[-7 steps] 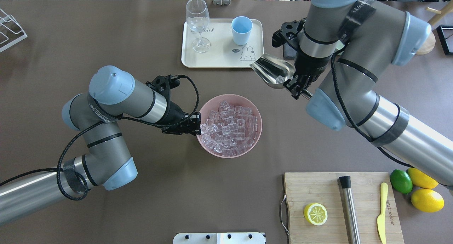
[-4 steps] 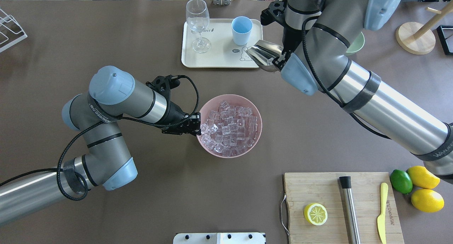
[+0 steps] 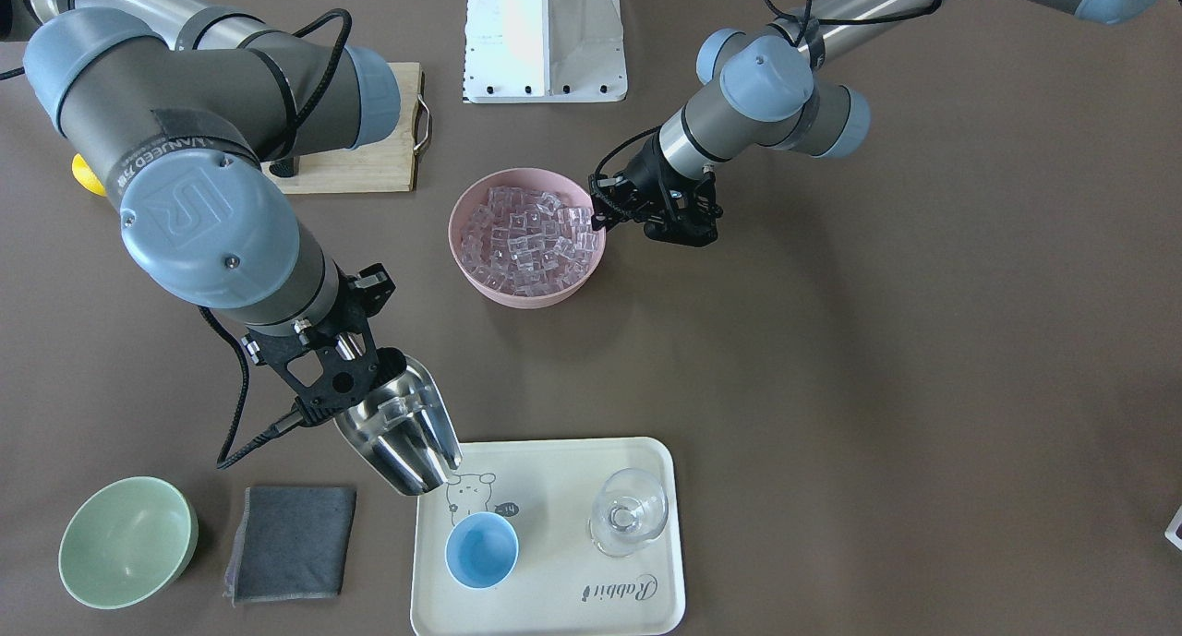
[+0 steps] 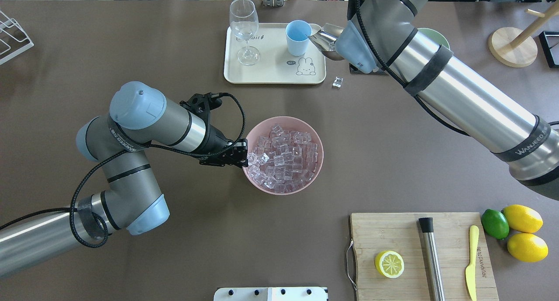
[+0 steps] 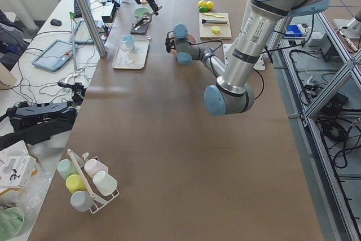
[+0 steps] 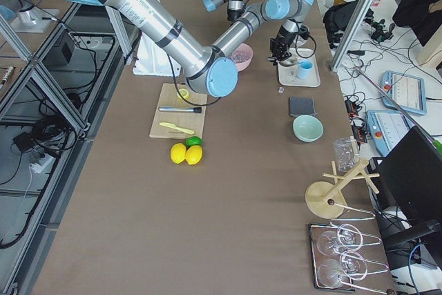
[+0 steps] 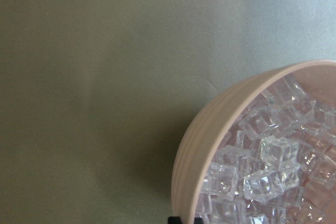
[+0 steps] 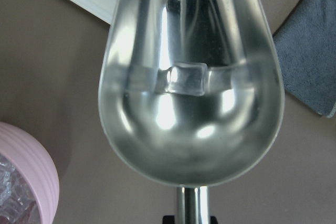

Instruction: Put ice in cup with scoop

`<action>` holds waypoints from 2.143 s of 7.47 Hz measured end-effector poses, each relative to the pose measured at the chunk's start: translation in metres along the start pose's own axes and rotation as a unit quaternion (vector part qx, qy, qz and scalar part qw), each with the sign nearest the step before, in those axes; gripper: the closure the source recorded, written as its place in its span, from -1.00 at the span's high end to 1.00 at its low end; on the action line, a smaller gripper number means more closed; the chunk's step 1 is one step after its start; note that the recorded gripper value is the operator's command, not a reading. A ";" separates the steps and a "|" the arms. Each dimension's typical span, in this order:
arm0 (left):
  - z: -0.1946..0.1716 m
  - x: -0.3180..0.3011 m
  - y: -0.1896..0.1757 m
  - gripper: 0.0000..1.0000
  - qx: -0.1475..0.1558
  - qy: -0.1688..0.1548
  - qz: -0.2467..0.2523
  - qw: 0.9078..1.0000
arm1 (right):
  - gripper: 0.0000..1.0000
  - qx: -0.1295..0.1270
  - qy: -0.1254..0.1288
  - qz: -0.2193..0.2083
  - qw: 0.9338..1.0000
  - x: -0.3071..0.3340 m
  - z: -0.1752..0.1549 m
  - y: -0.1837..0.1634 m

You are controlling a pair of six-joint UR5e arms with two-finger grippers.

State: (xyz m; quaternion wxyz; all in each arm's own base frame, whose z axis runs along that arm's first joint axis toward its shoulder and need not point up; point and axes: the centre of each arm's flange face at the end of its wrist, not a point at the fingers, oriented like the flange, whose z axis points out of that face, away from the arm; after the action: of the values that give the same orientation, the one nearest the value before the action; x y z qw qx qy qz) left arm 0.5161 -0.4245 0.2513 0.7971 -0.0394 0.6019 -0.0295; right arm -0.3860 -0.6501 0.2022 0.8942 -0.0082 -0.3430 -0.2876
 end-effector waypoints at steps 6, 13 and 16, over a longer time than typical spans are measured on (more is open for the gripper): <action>0.000 0.000 0.001 -0.63 0.000 0.000 0.000 1.000 | -1.00 -0.039 -0.004 0.023 0.999 -0.007 0.000 -0.053; 0.000 0.000 0.001 -0.63 -0.001 0.001 0.001 1.000 | -1.00 -0.104 -0.016 0.024 0.994 -0.012 0.001 -0.080; 0.000 0.000 0.002 -0.63 -0.001 0.001 0.001 1.000 | -1.00 -0.080 -0.015 0.010 0.997 -0.010 -0.021 -0.070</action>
State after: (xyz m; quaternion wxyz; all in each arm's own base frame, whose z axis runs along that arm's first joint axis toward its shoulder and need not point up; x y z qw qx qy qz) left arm 0.5157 -0.4228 0.2507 0.7963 -0.0394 0.6029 -0.0284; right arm -0.4161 -0.7077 0.1671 0.8882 -0.0872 -0.3321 -0.3053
